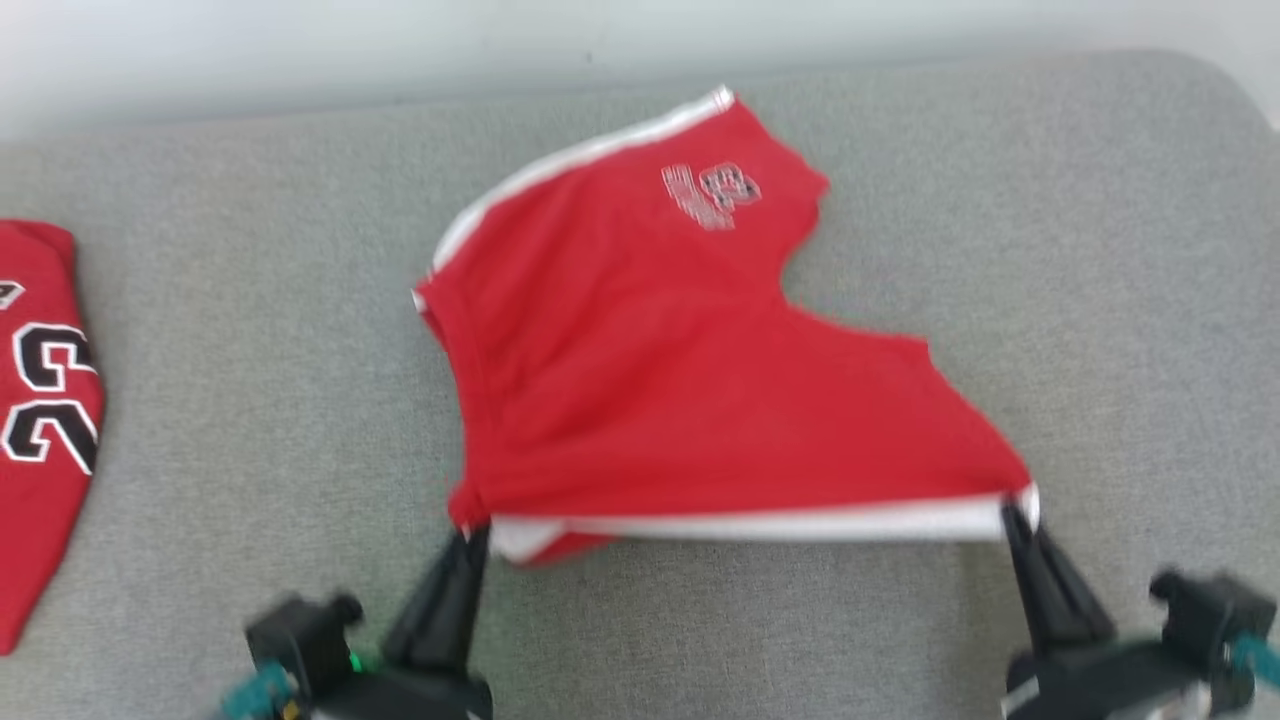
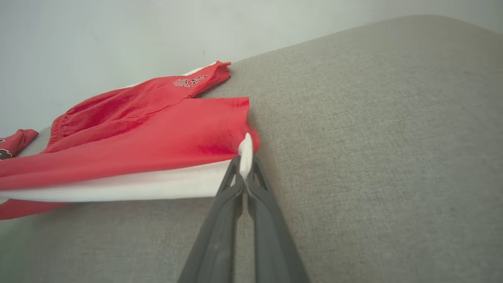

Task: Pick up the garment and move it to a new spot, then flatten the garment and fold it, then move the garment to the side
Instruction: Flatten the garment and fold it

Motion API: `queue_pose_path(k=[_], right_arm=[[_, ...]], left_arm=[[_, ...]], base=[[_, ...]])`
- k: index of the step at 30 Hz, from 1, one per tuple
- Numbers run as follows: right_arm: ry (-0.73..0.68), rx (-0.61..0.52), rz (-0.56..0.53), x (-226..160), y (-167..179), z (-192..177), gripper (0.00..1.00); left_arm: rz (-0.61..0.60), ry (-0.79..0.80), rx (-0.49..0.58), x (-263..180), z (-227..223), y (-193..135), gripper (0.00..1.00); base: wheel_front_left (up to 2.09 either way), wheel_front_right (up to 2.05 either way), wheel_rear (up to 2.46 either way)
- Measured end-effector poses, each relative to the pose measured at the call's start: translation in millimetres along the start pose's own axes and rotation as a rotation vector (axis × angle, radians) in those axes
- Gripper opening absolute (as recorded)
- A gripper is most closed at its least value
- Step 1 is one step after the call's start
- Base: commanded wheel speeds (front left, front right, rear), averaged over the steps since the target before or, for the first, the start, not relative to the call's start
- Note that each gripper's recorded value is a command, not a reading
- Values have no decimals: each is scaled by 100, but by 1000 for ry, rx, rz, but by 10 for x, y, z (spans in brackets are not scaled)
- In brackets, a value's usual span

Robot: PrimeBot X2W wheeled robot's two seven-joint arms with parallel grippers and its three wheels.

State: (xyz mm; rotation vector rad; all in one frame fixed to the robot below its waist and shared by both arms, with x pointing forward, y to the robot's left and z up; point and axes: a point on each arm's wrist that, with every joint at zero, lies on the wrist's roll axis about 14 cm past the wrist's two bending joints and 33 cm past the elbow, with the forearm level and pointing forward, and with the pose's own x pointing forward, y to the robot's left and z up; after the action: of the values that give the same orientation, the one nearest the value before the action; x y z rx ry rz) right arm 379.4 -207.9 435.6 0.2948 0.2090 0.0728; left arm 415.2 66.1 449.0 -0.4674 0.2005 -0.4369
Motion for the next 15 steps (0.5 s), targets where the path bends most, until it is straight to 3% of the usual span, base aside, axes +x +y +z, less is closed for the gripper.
queue_pose_path(k=[9,15], right_arm=[[72,32,-95,-553,-134,-203,0],[60,37,-93,-548,-95,-125,0]], left_arm=[[30,33,-3,-385,-235,-93,0],[33,10,-1,-418,-201,-124,0]], base=[[0,0,0],[0,0,0]])
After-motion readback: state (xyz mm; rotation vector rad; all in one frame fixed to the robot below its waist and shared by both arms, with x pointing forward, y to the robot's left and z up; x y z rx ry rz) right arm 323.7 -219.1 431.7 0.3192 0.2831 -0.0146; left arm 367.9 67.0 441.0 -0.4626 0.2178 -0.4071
